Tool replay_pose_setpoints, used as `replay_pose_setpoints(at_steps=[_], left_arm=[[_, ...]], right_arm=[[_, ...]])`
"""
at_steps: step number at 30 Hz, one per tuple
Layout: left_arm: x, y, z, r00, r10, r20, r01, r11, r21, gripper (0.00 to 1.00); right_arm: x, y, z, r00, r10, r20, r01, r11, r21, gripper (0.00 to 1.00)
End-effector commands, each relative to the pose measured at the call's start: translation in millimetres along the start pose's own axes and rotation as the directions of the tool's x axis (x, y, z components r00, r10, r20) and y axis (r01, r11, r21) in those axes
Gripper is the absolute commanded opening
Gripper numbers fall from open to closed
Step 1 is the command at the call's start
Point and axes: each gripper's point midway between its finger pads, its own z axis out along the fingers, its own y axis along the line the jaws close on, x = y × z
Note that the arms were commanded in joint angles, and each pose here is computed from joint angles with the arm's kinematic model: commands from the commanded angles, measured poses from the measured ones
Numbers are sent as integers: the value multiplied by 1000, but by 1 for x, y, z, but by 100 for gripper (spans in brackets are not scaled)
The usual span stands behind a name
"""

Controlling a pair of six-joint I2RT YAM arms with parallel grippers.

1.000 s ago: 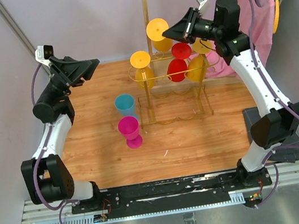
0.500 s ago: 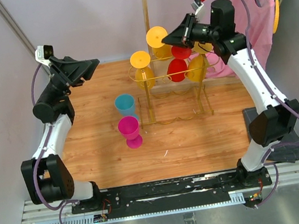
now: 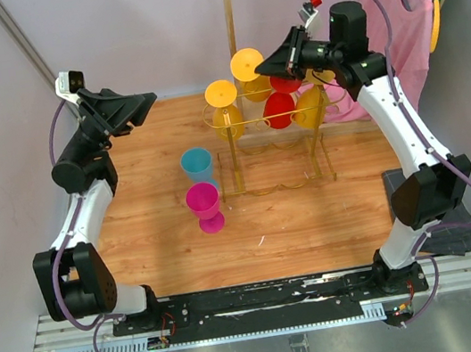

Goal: Place the wine glass upside down on the wine glass rack

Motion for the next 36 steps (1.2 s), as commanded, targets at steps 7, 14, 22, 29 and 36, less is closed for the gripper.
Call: replay_pose_setpoints(at_steps=[7,14,22,29,36], left_arm=[[3,-11,-2,1000,16,-17,-15,999,34,49],[3,-10,-2,1000,14,-15,-13,999,33,50],[3,-9,-3,1000,13,-15,-12,999,32,50],[3,-9,-3,1000,13,-15,-12,999,32,50],[3,-9,-3,1000,13,-14,-12,999,32,50]], right_arm=[[8,-7,0,999,-5,-37,5,1000,1,1],[12,-9,2,998,-1,-55,1,1000,2,1],[16,-12,3,997,7,-72,-7,1000,12,1],[21,-17,5,996,16,-87,-14,1000,23,1],[24,-13,2,996,12,-89,-11,1000,16,1]])
